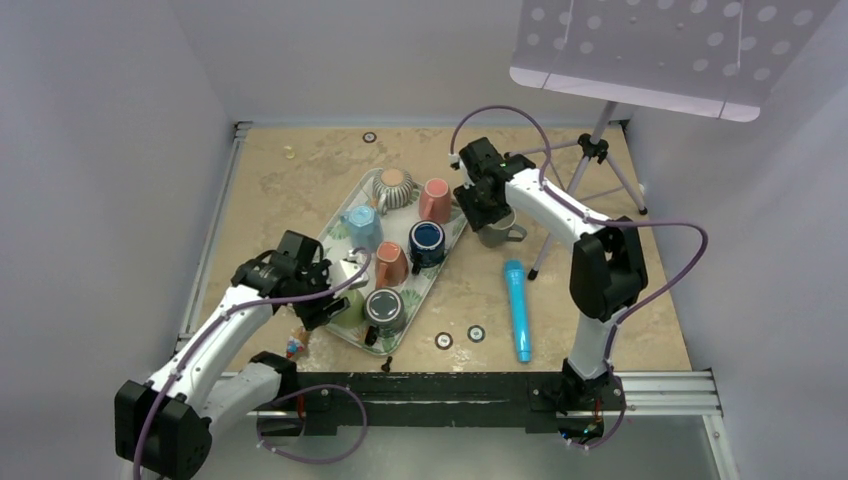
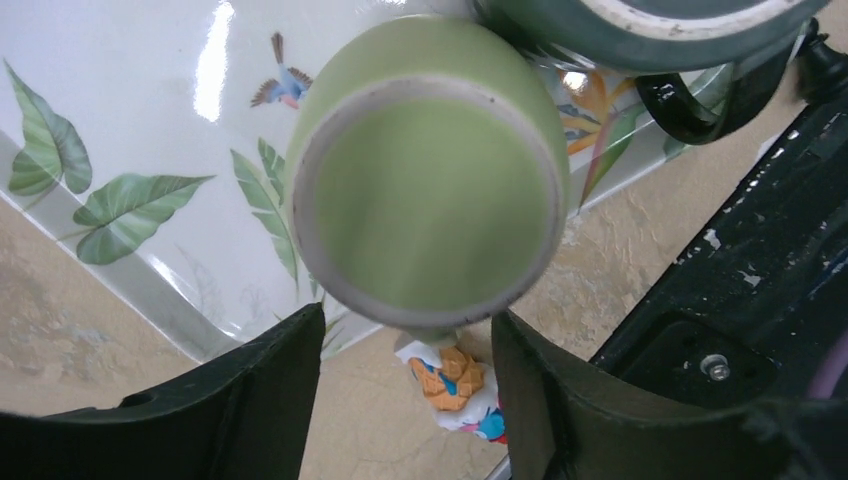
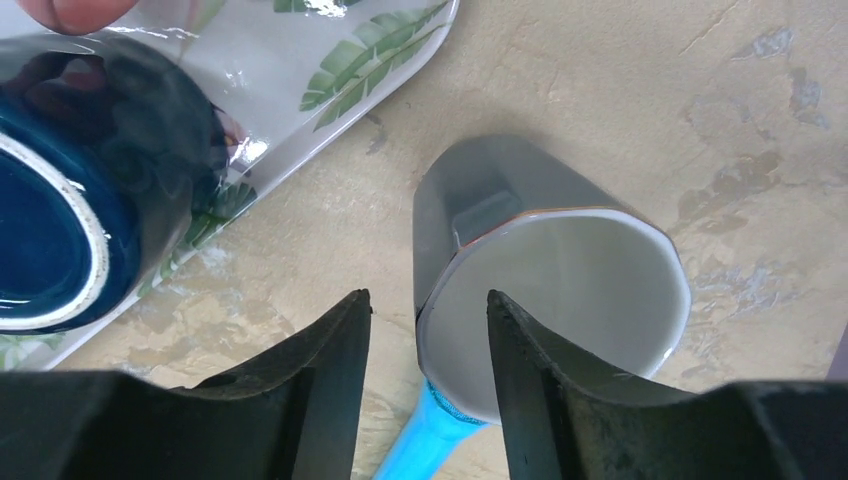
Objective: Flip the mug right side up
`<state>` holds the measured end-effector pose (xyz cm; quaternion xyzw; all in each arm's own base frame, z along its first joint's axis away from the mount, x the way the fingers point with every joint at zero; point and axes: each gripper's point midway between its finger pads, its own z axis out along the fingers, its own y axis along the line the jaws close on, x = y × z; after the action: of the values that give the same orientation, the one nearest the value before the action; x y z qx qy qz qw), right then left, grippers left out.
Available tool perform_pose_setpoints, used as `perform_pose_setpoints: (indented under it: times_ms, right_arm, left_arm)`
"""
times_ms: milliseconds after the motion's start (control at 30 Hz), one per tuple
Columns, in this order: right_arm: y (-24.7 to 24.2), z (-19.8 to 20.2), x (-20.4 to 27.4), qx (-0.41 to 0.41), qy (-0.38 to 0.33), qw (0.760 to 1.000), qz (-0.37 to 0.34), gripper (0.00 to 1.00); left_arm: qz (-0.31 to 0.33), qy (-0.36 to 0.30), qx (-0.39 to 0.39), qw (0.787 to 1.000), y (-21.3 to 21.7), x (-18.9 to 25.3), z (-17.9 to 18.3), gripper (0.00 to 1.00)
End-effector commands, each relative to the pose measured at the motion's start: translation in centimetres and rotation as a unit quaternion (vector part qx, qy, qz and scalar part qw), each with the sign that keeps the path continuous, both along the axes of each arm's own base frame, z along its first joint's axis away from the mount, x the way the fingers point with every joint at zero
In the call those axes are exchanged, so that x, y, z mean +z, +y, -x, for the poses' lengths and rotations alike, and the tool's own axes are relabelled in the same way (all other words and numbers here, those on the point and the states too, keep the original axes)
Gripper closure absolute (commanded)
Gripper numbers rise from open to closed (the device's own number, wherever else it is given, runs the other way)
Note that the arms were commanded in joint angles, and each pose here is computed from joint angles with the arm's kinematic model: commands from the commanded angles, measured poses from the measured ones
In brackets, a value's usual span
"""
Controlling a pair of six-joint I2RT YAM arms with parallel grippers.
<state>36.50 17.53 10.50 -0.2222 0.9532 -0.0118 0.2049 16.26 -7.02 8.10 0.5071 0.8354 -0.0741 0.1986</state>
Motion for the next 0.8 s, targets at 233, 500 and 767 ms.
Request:
perform_pose_setpoints:
  times_ms: [233,500,767]
  right_arm:
    - [0.6,-0.3,6.8,0.010,-0.102,0.992,-0.069,0.48]
    - [0.4,0.5,10.3,0.008,-0.162,0.981,-0.104,0.49]
    - [8.0,6.2,21.9,0.115,-0.297,0.858,-0.402,0.30]
  left_arm:
    - [0.005,0.005,-0.029,1.000,-1.2,-1.3,-1.3,0.97]
    - [0.020,-0.038,0.023,0.999,-0.5,4.4,-1.4,1.00]
    - [0.148,-0.127,0.124,0.973,-2.4,17.8,-2.4,1.00]
